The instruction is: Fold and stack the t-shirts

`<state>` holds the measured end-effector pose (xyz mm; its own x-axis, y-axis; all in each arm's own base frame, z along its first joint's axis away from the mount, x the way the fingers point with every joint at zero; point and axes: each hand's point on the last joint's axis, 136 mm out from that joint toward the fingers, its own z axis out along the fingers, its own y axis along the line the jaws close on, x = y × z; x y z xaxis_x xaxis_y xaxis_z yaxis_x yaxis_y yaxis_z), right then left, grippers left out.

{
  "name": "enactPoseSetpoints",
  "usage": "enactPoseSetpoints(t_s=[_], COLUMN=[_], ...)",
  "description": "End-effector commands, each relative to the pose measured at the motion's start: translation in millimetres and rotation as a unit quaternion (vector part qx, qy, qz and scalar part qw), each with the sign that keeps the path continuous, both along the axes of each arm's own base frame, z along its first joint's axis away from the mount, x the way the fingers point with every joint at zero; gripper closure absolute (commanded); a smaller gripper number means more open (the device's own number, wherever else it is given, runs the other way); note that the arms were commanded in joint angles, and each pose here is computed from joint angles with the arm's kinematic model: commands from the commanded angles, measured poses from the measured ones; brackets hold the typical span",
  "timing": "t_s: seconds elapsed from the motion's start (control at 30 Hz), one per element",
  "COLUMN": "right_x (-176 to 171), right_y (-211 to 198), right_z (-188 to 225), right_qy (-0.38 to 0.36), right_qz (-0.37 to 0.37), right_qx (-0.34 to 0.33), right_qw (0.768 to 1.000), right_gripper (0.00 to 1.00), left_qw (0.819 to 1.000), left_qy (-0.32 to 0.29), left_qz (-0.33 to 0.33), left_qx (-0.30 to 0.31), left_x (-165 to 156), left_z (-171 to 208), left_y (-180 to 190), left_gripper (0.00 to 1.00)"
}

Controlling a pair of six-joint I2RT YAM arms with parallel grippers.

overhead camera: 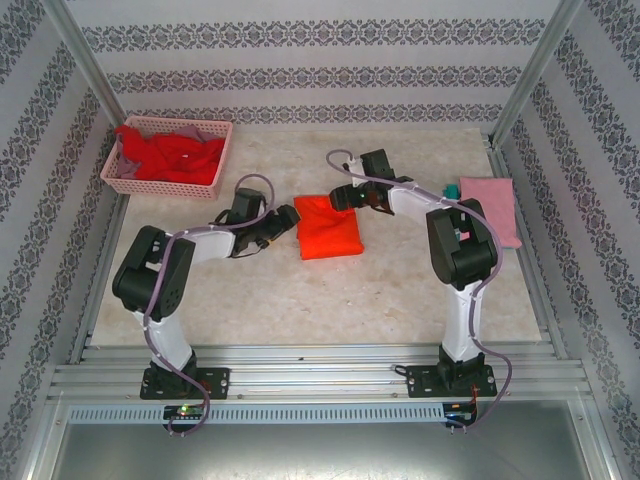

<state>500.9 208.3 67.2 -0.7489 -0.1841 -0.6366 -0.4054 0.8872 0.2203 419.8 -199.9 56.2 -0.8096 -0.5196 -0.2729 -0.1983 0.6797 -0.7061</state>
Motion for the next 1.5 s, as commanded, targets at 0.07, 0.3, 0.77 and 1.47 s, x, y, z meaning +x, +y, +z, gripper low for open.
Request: enactPoseSetpoints(t_s=[0.07,0.3,0.77,1.47], right_x=[20.9,22.5,-23.3,-41.5], right_y=[-21.1,-19.9,-5.8,3.5], right_z=[-12.0,23.6,-7.0,-7.4], right_qy=[0.041,0.023,0.076,0.113], right_qz=[-0.07,-0.072,-0.098,-0.135], right_qx=[-0.003,0.028,0.125,0.184], right_qw=[0.997,0.997,0.984,0.967], right_gripper=[0.2,0.18,0.24,0.33], left_qw=[0.995,0.995,0.997,0.997], left_qy=[0.071,0.076,0.055,0.06], left_qz=[-0.021,-0.033,-0.036,-0.031], left_qx=[0.067,0.06,0.035,0.028], left_x=[-16.3,-14.8,-12.1,-30.2], left_z=[-44.0,-48.7,-33.3,1.0], left_y=[1.6,-7.8,-18.9,-38.6], left_gripper=[0.4,0.44,0.38,0.46])
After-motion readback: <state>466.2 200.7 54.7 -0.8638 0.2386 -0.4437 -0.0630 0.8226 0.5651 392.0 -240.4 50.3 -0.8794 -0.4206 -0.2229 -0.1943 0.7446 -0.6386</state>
